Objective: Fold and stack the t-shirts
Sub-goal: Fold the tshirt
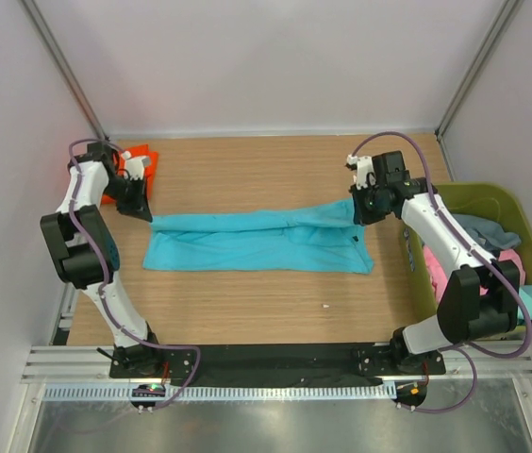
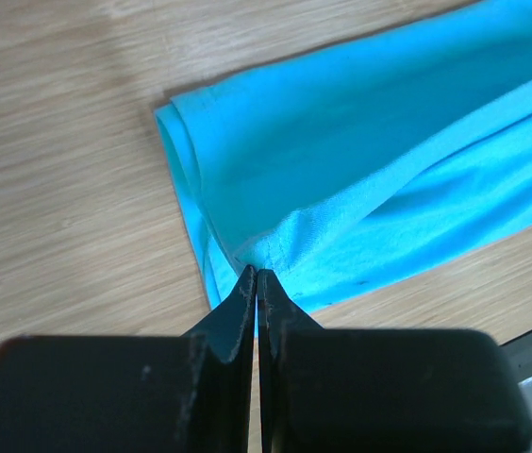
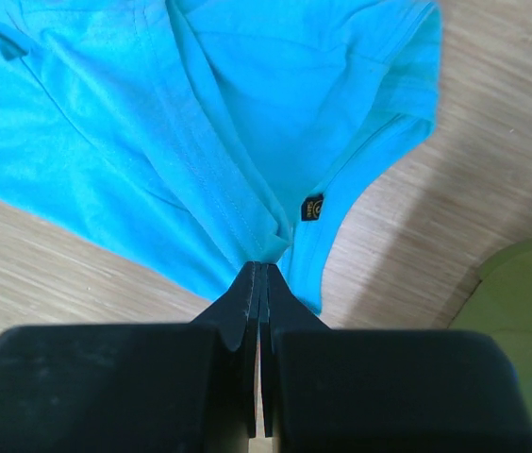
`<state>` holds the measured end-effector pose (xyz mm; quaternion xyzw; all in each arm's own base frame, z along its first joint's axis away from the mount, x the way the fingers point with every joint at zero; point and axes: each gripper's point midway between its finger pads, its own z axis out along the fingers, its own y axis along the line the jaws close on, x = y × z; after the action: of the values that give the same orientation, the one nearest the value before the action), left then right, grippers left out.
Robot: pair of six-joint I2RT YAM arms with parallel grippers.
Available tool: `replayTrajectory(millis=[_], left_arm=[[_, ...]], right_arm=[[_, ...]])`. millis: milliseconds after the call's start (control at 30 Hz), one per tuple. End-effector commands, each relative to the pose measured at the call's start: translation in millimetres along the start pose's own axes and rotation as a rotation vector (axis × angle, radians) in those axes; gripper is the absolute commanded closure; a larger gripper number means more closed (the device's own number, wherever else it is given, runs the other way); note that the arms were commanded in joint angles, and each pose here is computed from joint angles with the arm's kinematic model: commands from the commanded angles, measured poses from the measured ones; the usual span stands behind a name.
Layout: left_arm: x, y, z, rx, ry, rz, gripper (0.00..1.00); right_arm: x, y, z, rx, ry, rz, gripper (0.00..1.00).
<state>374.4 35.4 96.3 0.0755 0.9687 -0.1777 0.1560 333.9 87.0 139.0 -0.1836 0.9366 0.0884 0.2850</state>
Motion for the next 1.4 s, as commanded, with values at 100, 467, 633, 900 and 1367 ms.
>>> replayTrajectory(millis=[100,467,633,900,1367], left_arm=[[-5,16,-5,-0.043,-0.028,-0.026,1.00],[17,26,10,-0.047,0.068,-0.030,1.00],[29,27,18,-0.038,0.095,-0.052,1.00],[34,28,25,-0.034,0.115,-0.077,0.81],[-26,-5,-7,0.049,-0.025,-0.087,0.56]], right_arm=[[0,10,4,-0.039,-0.019,0.026,0.99],[29,13,13,-0.046,0.040,0.029,0.99],[51,18,15,-0.059,0.075,0.053,0.99],[62,19,15,-0.055,0.088,0.059,0.72],[2,23,15,-0.113,0.004,0.059,0.45]])
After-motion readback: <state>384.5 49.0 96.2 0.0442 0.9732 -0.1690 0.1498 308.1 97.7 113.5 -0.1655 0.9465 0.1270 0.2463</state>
